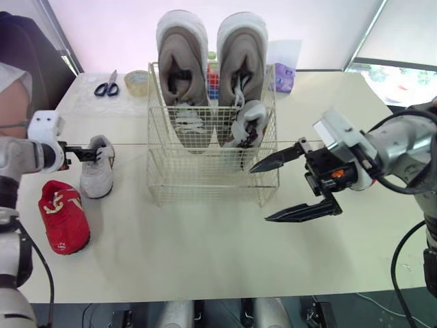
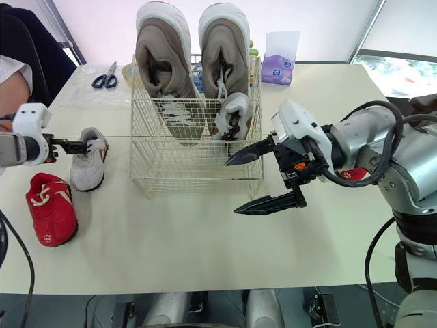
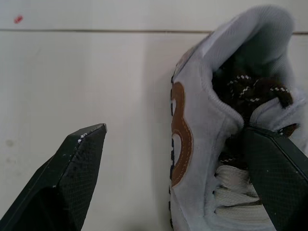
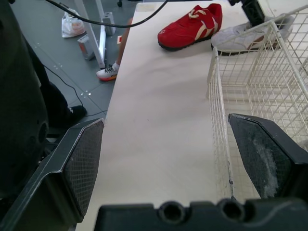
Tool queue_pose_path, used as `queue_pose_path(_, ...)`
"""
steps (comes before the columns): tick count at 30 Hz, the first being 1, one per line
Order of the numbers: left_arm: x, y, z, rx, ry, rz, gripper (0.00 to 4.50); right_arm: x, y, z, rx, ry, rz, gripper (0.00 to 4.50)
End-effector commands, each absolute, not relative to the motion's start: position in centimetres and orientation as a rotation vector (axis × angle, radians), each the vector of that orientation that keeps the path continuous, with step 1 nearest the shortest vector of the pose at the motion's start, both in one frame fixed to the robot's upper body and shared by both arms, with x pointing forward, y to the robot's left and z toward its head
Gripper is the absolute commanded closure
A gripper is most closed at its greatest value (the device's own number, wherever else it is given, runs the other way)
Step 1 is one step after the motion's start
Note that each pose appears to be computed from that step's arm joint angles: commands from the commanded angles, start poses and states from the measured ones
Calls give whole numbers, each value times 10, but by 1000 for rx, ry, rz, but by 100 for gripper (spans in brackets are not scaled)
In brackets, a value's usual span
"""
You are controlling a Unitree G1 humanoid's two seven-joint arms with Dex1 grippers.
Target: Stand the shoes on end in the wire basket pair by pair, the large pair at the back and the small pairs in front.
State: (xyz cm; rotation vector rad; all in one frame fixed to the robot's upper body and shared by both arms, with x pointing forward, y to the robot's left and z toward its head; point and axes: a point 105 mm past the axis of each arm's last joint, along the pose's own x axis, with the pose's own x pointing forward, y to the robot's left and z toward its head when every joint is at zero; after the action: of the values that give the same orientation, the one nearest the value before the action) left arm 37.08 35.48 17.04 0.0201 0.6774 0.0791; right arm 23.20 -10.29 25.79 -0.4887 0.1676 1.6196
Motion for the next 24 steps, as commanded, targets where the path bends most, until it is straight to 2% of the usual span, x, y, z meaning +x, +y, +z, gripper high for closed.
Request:
queue_pose_path(1, 373, 360, 166, 43, 695, 88, 3, 230, -105, 267, -518, 132, 1583, 0)
queue_pose_path(2, 373, 360, 161, 41, 708, 89, 54, 230, -106, 267, -518, 131, 1575, 0)
queue_pose_path(4, 374, 360, 156, 43, 717, 87, 124, 231, -107, 267, -516, 132, 1562, 0)
queue_pose_path(7, 377, 358, 155, 26, 715, 85, 291, 233, -108, 268, -517, 131, 1548, 0)
queue_pose_path(10, 378, 359, 157, 3, 701, 101, 435, 235, -108, 270, -518, 126, 1540, 0)
queue_pose_path(13, 381, 359, 169, -40, 641, 108, 444, 240, -109, 270, -523, 120, 1526, 0)
queue_pose_path(17, 387, 362, 210, -112, 460, 140, 444, 248, -111, 273, -528, 106, 1500, 0)
queue_pose_path(21, 379, 360, 285, -108, 90, 165, 444, 256, -116, 279, -522, 88, 1463, 0)
queue_pose_path(24, 349, 351, 339, -20, -234, 195, 444, 262, -122, 291, -488, 53, 1423, 0)
